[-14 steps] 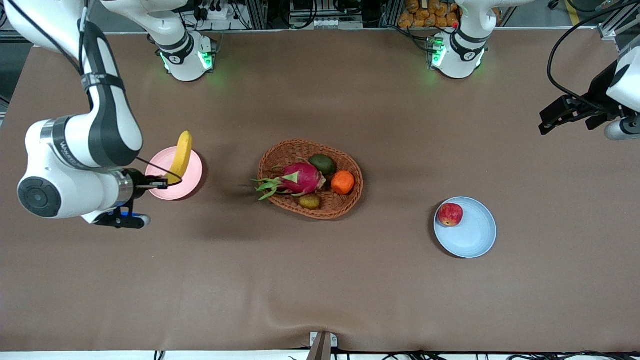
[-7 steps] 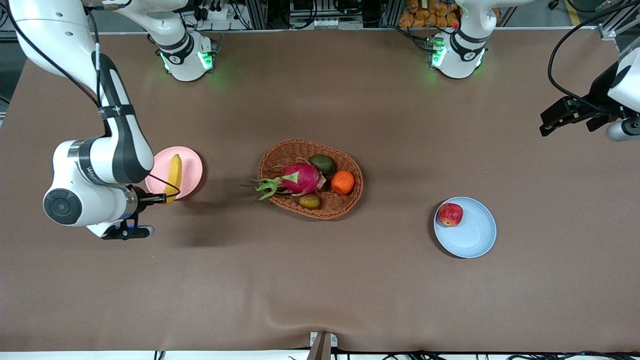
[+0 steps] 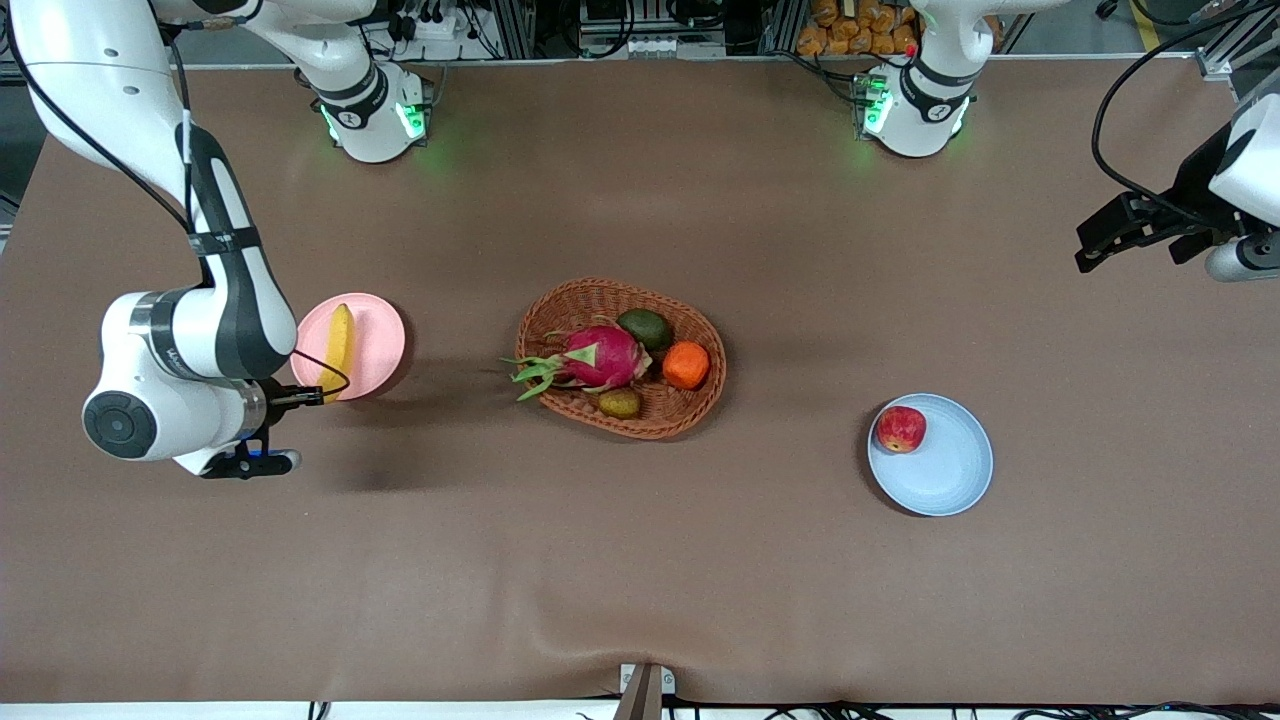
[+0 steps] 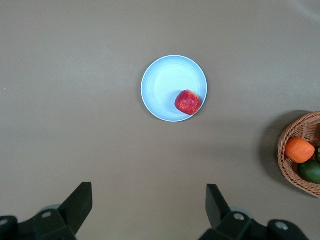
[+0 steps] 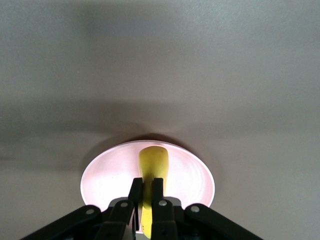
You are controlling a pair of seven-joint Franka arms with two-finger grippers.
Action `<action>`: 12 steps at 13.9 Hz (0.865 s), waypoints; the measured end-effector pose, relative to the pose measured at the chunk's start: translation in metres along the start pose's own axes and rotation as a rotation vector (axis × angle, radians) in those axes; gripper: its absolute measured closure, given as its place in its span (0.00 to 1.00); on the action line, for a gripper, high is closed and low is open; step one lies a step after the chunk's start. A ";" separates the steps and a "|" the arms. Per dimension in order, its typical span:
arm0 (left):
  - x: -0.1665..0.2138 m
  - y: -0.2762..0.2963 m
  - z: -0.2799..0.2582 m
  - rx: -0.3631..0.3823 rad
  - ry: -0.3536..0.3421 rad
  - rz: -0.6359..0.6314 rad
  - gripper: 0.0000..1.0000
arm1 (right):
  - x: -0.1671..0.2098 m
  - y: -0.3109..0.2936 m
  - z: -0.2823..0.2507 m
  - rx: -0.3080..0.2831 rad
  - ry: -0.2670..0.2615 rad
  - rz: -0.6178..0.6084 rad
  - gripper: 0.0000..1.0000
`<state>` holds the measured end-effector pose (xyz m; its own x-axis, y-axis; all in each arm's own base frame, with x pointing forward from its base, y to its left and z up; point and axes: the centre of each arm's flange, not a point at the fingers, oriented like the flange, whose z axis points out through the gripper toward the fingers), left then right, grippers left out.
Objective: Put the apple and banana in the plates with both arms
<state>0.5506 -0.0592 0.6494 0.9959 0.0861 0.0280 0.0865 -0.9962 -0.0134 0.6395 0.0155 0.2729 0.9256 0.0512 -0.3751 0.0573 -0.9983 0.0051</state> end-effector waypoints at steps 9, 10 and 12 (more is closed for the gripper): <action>-0.001 0.002 0.000 0.000 -0.003 0.003 0.00 | 0.000 -0.005 0.015 0.000 -0.005 -0.003 0.78; -0.002 0.005 -0.001 0.000 -0.003 0.010 0.00 | 0.001 -0.006 0.013 0.000 0.003 0.003 0.69; -0.003 0.011 -0.001 -0.001 -0.002 0.021 0.00 | 0.002 -0.007 0.004 -0.001 0.018 0.004 0.48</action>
<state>0.5484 -0.0704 0.6498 0.9975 0.0653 0.0253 0.0657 -0.9978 -0.0133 0.6399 0.0224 0.2685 0.9325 0.0473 -0.3581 0.0534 -0.9985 0.0073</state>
